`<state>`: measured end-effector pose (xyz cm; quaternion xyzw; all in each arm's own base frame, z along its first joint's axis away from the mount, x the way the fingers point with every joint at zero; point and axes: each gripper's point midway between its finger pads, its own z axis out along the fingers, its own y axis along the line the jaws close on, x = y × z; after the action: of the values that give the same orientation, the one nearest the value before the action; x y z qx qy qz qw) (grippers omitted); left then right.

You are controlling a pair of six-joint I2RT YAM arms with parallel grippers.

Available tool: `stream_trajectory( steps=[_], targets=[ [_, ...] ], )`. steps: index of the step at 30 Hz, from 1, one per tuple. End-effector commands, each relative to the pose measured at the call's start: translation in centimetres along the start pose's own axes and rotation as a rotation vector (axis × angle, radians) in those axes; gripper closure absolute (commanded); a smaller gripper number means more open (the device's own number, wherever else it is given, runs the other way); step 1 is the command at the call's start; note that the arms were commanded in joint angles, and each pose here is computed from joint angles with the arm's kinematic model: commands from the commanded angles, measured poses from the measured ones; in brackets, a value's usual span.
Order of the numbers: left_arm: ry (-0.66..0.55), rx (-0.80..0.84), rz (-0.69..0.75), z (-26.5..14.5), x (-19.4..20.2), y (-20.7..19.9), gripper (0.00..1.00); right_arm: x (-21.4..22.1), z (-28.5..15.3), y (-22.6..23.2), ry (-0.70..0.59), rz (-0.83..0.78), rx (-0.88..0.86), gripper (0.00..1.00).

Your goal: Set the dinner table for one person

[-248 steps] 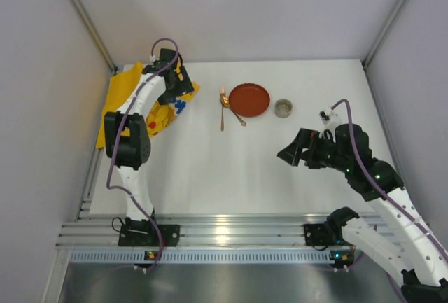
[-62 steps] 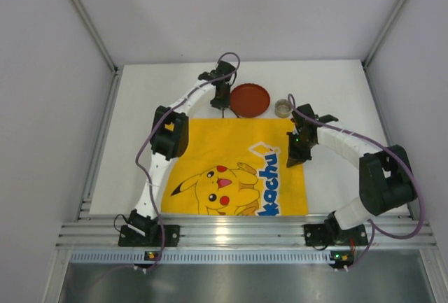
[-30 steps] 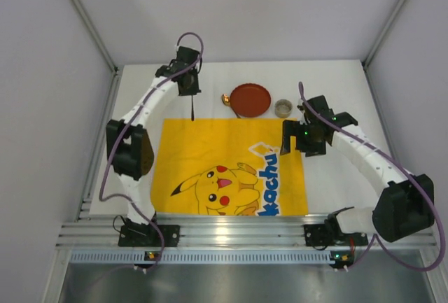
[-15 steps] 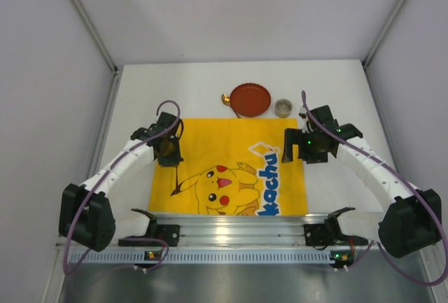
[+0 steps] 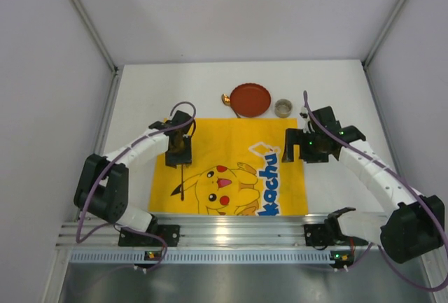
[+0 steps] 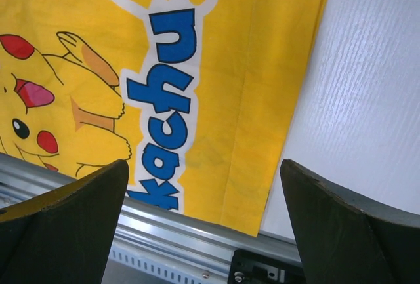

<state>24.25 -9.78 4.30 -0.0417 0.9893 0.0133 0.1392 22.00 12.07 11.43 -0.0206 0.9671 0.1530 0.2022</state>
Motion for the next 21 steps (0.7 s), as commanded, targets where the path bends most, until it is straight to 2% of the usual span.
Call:
stream_trajectory(
  steps=[1, 3, 5, 6, 7, 8, 9, 10, 11, 12, 14, 16, 17, 18, 21],
  targets=[
    [-0.088, 0.001, 0.038, -2.5, -3.0, -0.3, 0.47, -0.7, -0.7, -0.1, -0.050, -0.004, 0.002, 0.00],
    [-0.149, 0.016, 0.045, -4.3, -5.1, -0.7, 0.35, -0.9, -0.7, -0.2, -0.057, 0.002, 0.013, 0.00],
    [-0.241, 0.038, 0.038, -6.1, -8.3, -1.7, 0.30, -0.9, -0.4, -0.3, -0.048, 0.007, 0.020, 0.00],
    [-0.256, 0.045, 0.044, -6.1, -9.4, -2.3, 0.30, -1.1, -0.4, -0.3, -0.052, 0.011, 0.021, 0.00],
    [-0.325, 0.082, 0.042, -7.5, -12.1, -3.5, 0.30, -1.1, -0.2, -0.3, -0.046, 0.016, 0.022, 0.00],
    [-0.340, 0.106, 0.044, -7.7, -13.3, -4.4, 0.30, -1.3, -0.1, -0.2, -0.048, 0.019, 0.022, 0.00],
    [-0.305, 0.101, 0.055, -6.0, -14.1, -5.3, 0.31, -1.5, -0.2, -0.2, -0.051, 0.022, 0.022, 0.00],
    [-0.356, 0.134, 0.050, -7.3, -16.9, -6.7, 0.32, -1.6, 0.0, -0.1, -0.045, 0.024, 0.022, 0.00],
    [-0.351, 0.140, 0.053, -6.9, -17.9, -7.4, 0.32, -1.8, -0.1, 0.0, -0.048, 0.024, 0.023, 0.00],
    [-0.300, 0.124, 0.062, -4.2, -18.6, -8.3, 0.33, -2.3, -0.3, 0.1, -0.059, 0.026, 0.024, 0.00],
    [-0.301, 0.138, 0.053, -2.3, -21.9, -10.3, 0.35, -2.6, -0.4, 0.1, -0.061, 0.025, 0.031, 0.00],
    [-0.289, 0.176, 0.043, -1.2, -23.7, -11.6, 0.36, -3.0, -0.8, 0.0, -0.064, 0.029, 0.043, 0.00],
    [-0.330, 0.208, 0.030, -1.8, -25.9, -12.4, 0.38, -3.1, -0.8, -0.1, -0.066, 0.028, 0.054, 0.00],
    [-0.308, 0.214, 0.031, 0.7, -26.3, -13.0, 0.38, -3.3, -1.0, -0.2, -0.074, 0.029, 0.062, 0.00],
    [-0.297, 0.330, 0.016, 3.3, -28.0, -14.9, 0.40, -3.7, -1.5, -0.9, -0.083, 0.027, 0.100, 0.00]
  ],
)
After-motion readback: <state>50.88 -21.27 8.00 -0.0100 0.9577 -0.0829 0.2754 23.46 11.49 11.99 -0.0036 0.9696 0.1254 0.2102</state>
